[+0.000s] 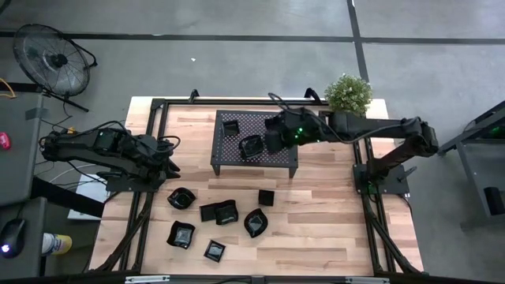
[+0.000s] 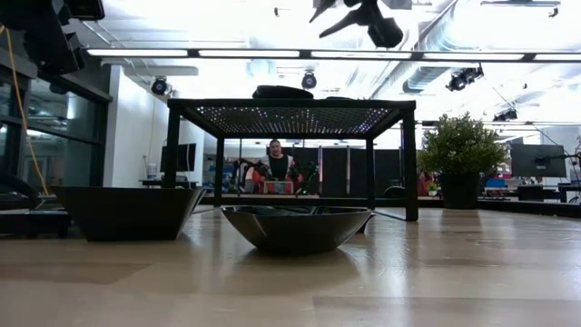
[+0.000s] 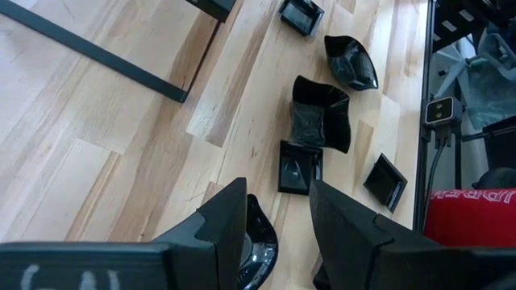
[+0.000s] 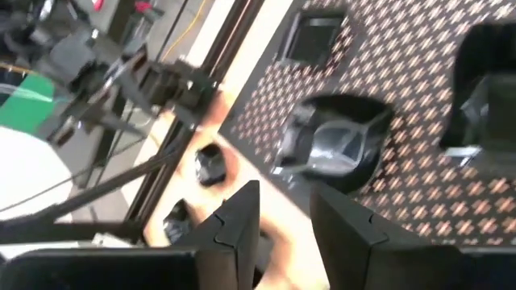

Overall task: Pick & Place Mini shaped plates
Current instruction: Stack the black square plate on top of the black square plate on the shelf

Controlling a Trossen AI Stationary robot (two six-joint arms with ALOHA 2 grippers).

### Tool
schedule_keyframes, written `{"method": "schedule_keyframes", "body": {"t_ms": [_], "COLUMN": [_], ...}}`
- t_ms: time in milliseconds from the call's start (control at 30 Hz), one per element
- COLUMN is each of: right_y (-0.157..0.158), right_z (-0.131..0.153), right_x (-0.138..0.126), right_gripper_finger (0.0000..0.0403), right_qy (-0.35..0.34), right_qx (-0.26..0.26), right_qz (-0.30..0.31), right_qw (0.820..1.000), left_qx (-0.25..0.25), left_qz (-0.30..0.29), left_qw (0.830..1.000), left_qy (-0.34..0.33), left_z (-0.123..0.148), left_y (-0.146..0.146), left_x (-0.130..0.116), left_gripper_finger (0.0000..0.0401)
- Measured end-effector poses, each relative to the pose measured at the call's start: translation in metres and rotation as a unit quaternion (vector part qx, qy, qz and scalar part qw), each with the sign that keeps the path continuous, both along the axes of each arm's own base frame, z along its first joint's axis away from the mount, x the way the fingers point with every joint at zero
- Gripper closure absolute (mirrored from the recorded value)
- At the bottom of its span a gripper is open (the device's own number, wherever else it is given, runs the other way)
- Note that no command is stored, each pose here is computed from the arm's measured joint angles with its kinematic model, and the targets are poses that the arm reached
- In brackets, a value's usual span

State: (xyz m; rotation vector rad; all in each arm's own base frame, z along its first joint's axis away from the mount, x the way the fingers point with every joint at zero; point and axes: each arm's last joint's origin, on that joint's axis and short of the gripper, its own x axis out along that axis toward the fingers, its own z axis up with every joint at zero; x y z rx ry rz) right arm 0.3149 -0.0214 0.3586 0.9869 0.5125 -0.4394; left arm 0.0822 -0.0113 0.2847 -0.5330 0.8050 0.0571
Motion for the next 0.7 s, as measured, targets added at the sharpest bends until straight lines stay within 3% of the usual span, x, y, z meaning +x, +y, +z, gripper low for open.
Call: {"method": "schedule_keyframes", "body": {"t_ms": [700], "right_y": [0.084], "right_z": [-0.007], "right_x": [-0.013], "right_gripper_finger": [0.0298], "right_qy": [0.043], "right_qx": [0.009], "right_qz": [0.03], "right_qw": [0.999], "left_qx": [-0.002], "left_qz": [0.002], "left_qw": [1.0], "left_qy": [0.0], "left_z": [0.0], "left_y": [0.0], "left_x": [0.0], "left_gripper_finger": [0.0265]}}
